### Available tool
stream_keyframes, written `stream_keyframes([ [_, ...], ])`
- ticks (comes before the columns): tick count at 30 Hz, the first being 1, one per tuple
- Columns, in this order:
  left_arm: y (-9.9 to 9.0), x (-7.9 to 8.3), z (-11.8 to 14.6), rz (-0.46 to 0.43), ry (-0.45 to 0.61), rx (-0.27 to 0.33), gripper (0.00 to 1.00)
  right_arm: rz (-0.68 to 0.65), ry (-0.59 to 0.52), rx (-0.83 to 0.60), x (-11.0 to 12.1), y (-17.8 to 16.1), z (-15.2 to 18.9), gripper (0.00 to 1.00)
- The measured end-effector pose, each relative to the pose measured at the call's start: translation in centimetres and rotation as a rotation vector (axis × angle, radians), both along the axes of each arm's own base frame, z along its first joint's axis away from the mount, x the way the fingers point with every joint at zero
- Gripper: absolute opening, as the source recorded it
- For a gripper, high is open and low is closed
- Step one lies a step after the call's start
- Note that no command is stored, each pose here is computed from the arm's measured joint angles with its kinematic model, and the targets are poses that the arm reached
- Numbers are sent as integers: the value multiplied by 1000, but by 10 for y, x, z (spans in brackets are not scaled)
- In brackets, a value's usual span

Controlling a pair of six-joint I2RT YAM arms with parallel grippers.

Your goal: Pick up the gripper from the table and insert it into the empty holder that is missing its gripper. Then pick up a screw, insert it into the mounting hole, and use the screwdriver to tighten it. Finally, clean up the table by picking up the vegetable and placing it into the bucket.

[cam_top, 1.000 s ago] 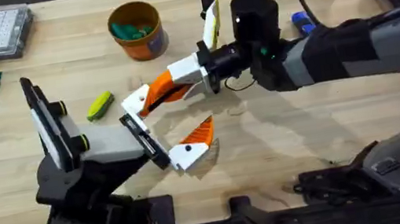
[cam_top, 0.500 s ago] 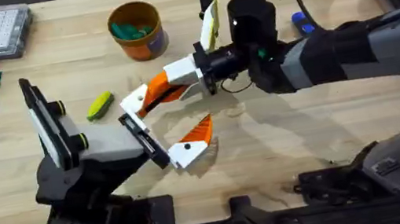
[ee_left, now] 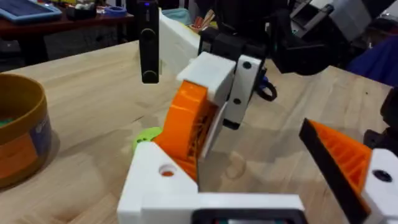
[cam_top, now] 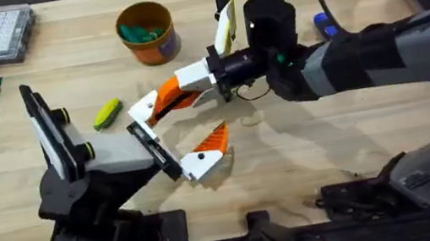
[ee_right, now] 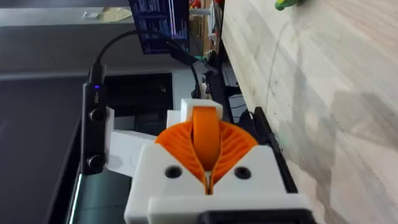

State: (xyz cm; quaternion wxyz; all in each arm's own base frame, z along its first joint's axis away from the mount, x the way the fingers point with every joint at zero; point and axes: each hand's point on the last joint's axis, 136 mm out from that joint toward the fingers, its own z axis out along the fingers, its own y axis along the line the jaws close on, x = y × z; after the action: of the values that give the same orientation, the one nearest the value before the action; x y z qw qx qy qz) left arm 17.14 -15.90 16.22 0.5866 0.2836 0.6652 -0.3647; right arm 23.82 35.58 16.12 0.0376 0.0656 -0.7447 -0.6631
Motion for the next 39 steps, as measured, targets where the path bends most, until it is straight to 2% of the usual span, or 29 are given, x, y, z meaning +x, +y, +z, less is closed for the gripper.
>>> stream_keyframes([
  [8, 0, 0, 0, 0, 0, 0, 991, -2, 0, 0, 0, 0, 0, 17],
  [9, 0, 0, 0, 1, 0, 0, 991, -3, 1, -1, 1, 0, 0, 38],
  [11, 0, 1, 0, 4, -3, 2, 991, -11, 5, -7, 1, 0, -2, 205],
  [13, 1, 2, 0, 11, -5, 4, 991, -19, 6, -13, 2, 1, -3, 268],
  [21, 2, 3, 0, 23, -18, 12, 991, -36, 9, -23, 4, 2, -6, 427],
  [39, 2, 3, 1, 17, -28, 18, 991, -58, 9, -30, 9, 2, -8, 518],
])
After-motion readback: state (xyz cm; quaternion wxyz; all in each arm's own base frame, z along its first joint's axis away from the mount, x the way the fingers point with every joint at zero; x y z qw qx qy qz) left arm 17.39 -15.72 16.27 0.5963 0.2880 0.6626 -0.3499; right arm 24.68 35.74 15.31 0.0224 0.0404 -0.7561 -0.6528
